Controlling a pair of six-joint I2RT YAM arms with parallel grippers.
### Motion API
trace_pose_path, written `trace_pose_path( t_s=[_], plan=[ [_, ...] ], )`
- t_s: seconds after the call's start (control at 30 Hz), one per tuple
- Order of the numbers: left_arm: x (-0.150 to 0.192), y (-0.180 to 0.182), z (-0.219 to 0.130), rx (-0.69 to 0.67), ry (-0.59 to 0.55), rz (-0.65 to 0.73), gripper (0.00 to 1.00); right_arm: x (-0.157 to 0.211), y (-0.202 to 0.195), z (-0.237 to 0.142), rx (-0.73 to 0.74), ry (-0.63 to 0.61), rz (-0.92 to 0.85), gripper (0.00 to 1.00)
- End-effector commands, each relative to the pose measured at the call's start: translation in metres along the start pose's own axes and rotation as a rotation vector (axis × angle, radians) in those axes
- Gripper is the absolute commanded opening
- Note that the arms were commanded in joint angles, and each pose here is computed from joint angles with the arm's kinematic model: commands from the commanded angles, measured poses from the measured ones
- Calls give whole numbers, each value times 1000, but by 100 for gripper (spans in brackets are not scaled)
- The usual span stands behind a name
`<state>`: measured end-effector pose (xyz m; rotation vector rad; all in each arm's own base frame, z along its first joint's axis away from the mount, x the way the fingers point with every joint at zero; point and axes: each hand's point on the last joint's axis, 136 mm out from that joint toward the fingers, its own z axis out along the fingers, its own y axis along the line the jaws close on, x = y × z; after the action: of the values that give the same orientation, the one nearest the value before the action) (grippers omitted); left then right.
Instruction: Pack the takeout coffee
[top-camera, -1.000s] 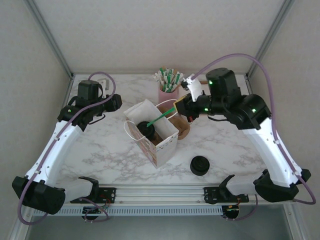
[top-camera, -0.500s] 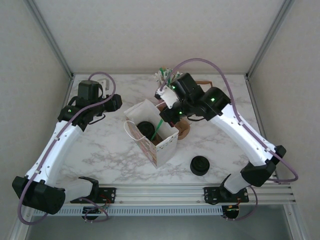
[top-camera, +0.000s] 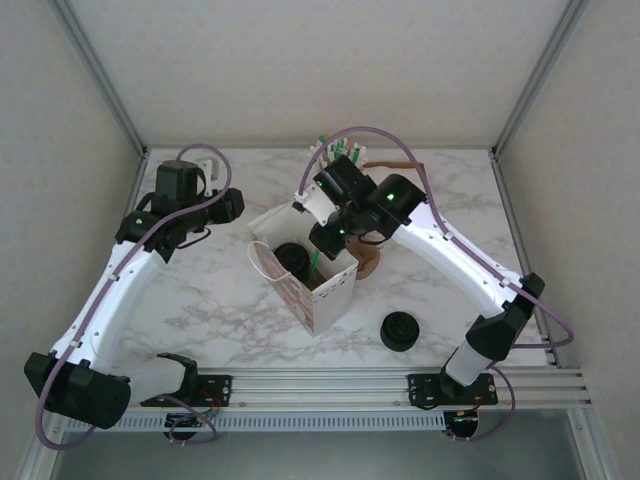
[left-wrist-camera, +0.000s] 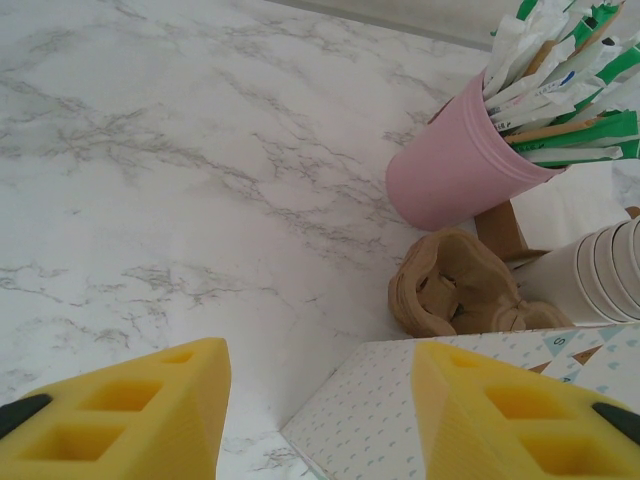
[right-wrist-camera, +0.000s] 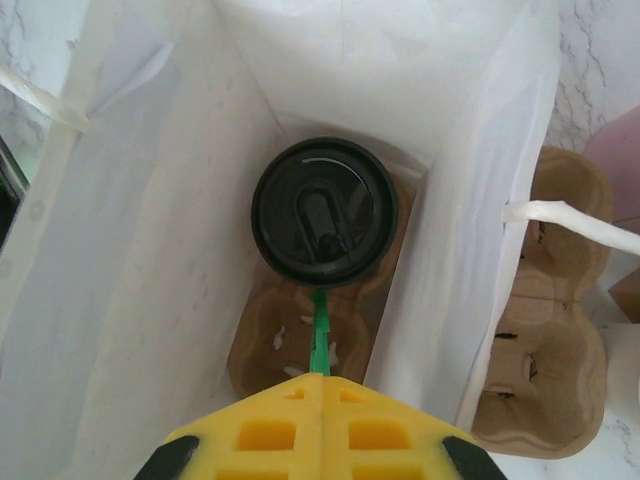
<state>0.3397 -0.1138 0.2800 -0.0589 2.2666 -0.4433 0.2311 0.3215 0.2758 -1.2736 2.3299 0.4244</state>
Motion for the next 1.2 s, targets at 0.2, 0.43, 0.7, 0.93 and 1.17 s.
trace_pose_path(
  t_s=[0.2,0.43,0.7,0.93,1.17],
  plan=[
    [3,0,1,1,3,9,51,7,2,9,42,60,-44,12],
    [3,0,1,1,5,10,51,1,3,-2,38,25,-40,25],
    [2,0,0,1,0,9,51,-9,3,-18,48,-34,-38,28],
    [1,0,-1,3,-4,11,51,-29,6,-56,57,-226,-66,27],
    [2,0,-1,0,-4,13,52,-43,21,-117,31,-544,-139,27]
  ],
)
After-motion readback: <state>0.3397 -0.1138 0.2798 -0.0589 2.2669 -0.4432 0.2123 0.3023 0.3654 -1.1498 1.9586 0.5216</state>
